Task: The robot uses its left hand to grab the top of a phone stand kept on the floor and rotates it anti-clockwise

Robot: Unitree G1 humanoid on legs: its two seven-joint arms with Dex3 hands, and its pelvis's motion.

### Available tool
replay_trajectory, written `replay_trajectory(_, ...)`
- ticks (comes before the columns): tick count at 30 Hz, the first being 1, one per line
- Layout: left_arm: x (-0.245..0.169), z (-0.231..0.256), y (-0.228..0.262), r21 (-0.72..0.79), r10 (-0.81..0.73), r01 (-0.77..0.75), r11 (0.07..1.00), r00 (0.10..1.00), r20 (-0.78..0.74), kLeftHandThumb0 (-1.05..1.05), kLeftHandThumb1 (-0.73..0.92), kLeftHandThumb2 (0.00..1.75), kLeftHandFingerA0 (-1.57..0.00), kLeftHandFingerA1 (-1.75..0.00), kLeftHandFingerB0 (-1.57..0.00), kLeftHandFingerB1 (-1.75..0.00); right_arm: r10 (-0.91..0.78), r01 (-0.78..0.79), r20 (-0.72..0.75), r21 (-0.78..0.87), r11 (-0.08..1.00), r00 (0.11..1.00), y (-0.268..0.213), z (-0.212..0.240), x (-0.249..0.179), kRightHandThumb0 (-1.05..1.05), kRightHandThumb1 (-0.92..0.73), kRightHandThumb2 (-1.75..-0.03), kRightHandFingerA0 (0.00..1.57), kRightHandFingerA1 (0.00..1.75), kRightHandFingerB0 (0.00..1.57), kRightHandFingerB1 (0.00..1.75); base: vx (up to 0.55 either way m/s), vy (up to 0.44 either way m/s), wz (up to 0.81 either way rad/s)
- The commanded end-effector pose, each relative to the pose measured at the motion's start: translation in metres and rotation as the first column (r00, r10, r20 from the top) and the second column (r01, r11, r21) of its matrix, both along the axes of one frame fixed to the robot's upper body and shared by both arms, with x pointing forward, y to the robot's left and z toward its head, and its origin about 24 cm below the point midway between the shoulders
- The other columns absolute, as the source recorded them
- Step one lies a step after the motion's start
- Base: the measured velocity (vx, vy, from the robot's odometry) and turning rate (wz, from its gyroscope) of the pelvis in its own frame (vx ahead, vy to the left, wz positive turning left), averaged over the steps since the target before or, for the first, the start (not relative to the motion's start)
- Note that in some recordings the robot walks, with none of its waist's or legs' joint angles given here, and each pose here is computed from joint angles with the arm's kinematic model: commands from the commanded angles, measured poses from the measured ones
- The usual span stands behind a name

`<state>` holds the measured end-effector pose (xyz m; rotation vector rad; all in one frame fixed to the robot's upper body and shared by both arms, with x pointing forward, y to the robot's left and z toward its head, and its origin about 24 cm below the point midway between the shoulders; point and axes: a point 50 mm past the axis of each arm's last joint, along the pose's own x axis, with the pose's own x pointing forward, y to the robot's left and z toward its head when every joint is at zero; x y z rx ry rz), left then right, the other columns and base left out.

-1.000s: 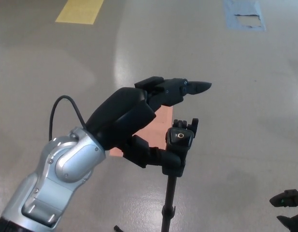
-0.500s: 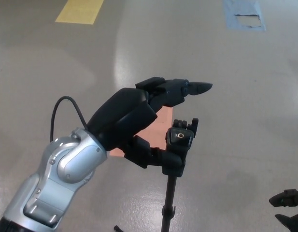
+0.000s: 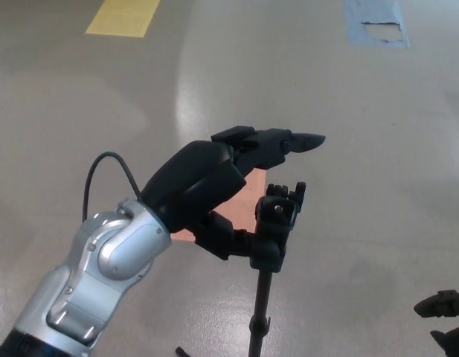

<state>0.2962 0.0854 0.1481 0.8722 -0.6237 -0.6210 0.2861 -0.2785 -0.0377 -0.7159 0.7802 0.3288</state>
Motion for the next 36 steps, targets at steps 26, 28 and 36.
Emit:
replay_trajectory(26, 0.010, 0.001, -0.005, 0.012, -0.001, 0.000, 1.000, 0.999, 0.034, -0.55, 0.52, 0.56, -0.28, -0.34, -0.29, -0.31, -0.021, 0.021, 0.011, -0.011, 1.000, 1.000, -0.007, 0.006, 0.003, -0.42, -0.76, -0.75, 0.25, 0.41, 0.19, 0.36, 0.00, 0.000, 0.00)
replay_trajectory(28, 0.009, 0.002, -0.007, 0.002, -0.014, 0.014, 1.000, 0.999, 0.036, -0.52, 0.40, 0.79, -0.35, -0.51, -0.19, -0.42, -0.019, 0.020, 0.015, -0.009, 1.000, 1.000, -0.008, 0.007, 0.003, -0.43, -0.76, -0.75, 0.25, 0.42, 0.19, 0.36, 0.00, 0.000, 0.00)
replay_trajectory(36, 0.010, 0.002, -0.017, -0.003, -0.045, 0.046, 0.999, 0.998, 0.040, -0.01, 0.65, 0.59, -0.98, -0.55, -0.65, -0.40, -0.009, 0.009, 0.024, -0.015, 1.000, 1.000, -0.006, 0.009, 0.005, -0.38, -0.82, -0.65, 0.37, 0.38, 0.24, 0.30, 0.00, 0.000, 0.00)
